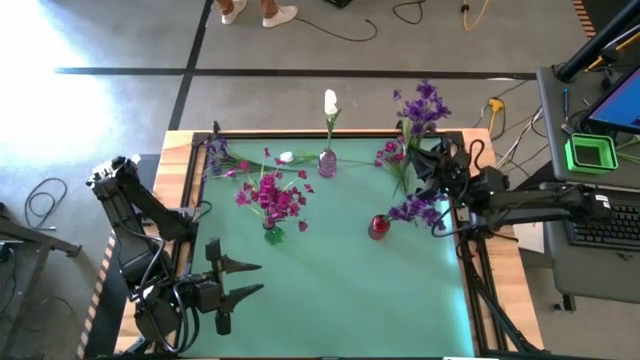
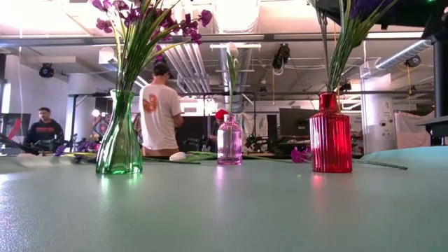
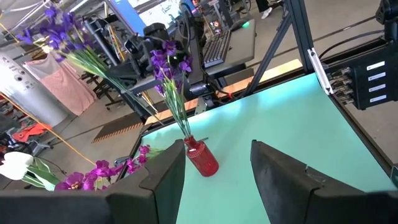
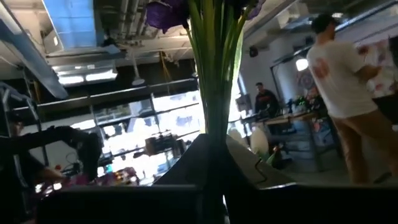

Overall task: Sort flowers into vase by color
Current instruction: Put the bottom violet flowers into the red flower vase

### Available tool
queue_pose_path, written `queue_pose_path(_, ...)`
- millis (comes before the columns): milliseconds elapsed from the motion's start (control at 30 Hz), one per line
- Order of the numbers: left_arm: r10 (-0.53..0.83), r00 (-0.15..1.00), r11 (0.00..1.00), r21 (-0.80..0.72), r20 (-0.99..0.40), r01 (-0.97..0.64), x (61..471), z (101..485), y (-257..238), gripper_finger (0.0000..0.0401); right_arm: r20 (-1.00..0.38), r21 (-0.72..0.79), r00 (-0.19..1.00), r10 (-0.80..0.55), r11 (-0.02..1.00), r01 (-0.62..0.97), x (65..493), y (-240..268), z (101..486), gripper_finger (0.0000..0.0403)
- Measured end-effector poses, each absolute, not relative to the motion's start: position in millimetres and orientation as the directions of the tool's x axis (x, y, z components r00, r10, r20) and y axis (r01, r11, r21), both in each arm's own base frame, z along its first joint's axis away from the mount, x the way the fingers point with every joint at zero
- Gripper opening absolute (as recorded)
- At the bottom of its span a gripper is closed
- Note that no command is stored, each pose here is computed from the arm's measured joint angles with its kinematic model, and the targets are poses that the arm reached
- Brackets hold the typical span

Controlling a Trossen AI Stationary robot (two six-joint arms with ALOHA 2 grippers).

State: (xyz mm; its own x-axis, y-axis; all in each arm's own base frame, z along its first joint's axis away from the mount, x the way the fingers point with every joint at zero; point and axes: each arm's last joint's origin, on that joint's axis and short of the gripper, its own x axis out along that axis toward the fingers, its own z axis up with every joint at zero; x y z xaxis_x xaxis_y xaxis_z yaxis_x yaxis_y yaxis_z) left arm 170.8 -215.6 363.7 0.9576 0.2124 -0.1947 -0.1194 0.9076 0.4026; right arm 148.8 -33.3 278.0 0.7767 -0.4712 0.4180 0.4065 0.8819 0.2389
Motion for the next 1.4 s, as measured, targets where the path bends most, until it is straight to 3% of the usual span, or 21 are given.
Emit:
queue_pose_path(333,0.213,0.958,0.903,0.413,-0.194,-0.117,171,364,-216,0.0169,0.464,0.258,0.790,-0.401,0.914,0.312,152,-32,263,0.0017)
queue_pose_path(800,0.214,0.957,0.898,0.425,-0.194,-0.115,171,364,-216,0.0169,0.400,0.230,0.863,-0.309,0.945,0.232,184,-33,270,0.0016)
queue_pose_path(1400,0.214,0.957,0.897,0.427,-0.195,-0.114,171,364,-215,0.0169,0.315,0.204,0.931,-0.187,0.971,0.126,191,-31,259,0.0019)
